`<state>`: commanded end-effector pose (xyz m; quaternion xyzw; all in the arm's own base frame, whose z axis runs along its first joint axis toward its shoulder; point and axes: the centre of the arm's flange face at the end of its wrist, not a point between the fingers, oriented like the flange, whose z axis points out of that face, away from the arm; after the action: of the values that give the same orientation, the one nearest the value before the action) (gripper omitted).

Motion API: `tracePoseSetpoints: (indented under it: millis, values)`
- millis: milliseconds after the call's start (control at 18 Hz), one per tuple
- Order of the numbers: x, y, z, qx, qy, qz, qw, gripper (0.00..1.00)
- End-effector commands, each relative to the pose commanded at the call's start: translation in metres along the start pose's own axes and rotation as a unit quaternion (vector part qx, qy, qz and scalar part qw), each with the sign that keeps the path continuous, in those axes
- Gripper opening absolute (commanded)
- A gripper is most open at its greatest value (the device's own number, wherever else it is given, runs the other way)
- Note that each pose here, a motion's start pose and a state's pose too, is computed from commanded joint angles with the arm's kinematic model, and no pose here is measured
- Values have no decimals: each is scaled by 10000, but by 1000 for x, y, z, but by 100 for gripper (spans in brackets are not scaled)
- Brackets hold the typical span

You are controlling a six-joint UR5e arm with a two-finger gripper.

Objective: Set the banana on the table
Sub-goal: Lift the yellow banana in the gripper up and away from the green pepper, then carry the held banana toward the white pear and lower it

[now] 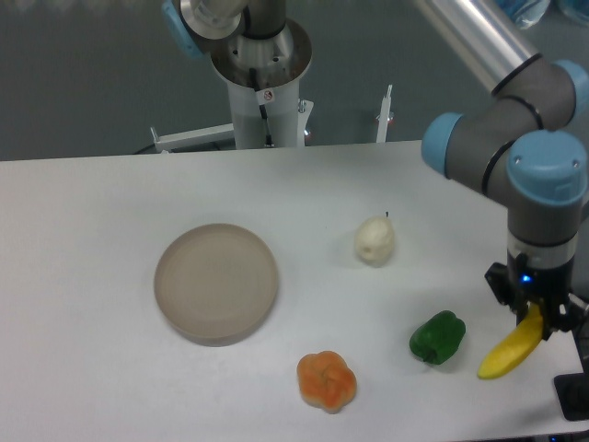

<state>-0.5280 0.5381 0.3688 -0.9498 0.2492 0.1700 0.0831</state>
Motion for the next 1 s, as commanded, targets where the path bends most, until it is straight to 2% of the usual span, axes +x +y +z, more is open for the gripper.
tracePoseSetpoints:
  millis: [278, 611, 778, 1000]
  values:
    - [10, 67, -11, 190, 114, 346, 9992, 34]
    - [37, 136, 3, 260, 398, 859, 9952, 33]
    - [56, 140, 19, 285, 556, 1030, 9927, 33]
    - [85, 132, 33, 298, 608, 984, 9928, 33]
